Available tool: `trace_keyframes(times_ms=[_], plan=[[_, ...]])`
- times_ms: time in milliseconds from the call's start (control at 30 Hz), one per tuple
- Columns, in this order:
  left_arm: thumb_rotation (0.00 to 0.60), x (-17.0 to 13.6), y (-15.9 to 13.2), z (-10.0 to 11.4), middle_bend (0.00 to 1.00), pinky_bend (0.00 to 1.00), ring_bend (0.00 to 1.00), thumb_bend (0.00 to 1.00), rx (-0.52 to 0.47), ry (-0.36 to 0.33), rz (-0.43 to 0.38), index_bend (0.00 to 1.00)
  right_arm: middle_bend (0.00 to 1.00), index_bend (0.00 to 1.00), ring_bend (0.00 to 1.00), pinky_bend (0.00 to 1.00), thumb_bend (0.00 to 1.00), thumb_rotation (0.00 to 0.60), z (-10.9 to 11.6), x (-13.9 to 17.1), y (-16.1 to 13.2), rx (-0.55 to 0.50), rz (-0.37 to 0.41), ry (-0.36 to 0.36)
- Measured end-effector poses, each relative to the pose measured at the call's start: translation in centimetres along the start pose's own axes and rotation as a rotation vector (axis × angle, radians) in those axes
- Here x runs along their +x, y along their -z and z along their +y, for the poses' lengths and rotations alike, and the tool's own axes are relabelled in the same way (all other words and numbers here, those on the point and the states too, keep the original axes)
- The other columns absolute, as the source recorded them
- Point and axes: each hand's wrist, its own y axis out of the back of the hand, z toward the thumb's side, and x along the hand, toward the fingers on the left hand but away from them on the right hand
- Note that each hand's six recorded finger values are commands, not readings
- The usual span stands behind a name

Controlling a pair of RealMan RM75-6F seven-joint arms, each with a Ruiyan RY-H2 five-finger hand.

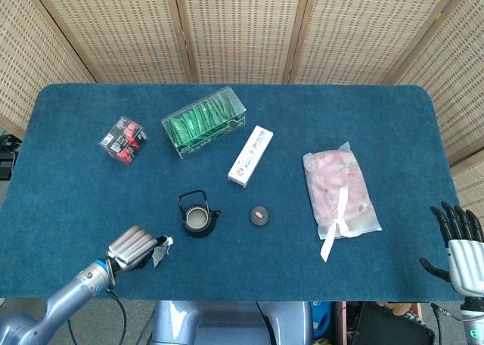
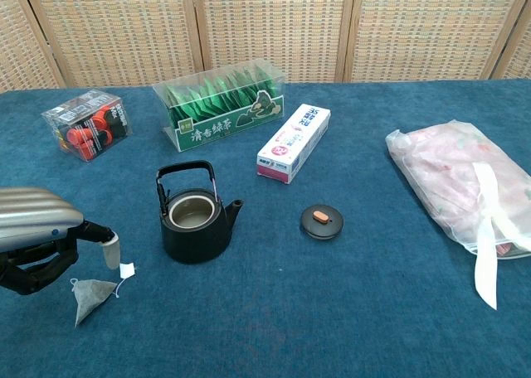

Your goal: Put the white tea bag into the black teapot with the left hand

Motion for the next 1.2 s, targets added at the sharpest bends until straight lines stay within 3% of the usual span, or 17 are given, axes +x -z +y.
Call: trace_keyframes(times_ms=[367, 867, 1200], plan=[[0.600, 1.7, 0.1, -0.7, 0.84, 0.68, 0.79, 0.83, -0.040, 0.040, 0.006, 0.31, 0.12, 0.12, 0.03, 0.08, 0.17, 0.600, -0.1, 0.2, 0.2, 0.000, -0.008, -0.003], [0.600, 1.6, 1.7, -0.9, 0.84, 0.68, 0.79, 0.83, -0.039, 0.038, 0.068, 0.31, 0.12, 0.12, 0.03, 0.08, 0.17, 0.600, -0.1, 0.3, 0.3, -0.005, -0.010, -0.004], [0.600, 1.8, 0.6, -0.7, 0.84, 0.68, 0.79, 0.83, -0.083, 0.030, 0.030, 0.31, 0.12, 0.12, 0.03, 0.08, 0.17, 0.600, -0.2, 0.3, 0.6, -0.006, -0.019, -0.007]])
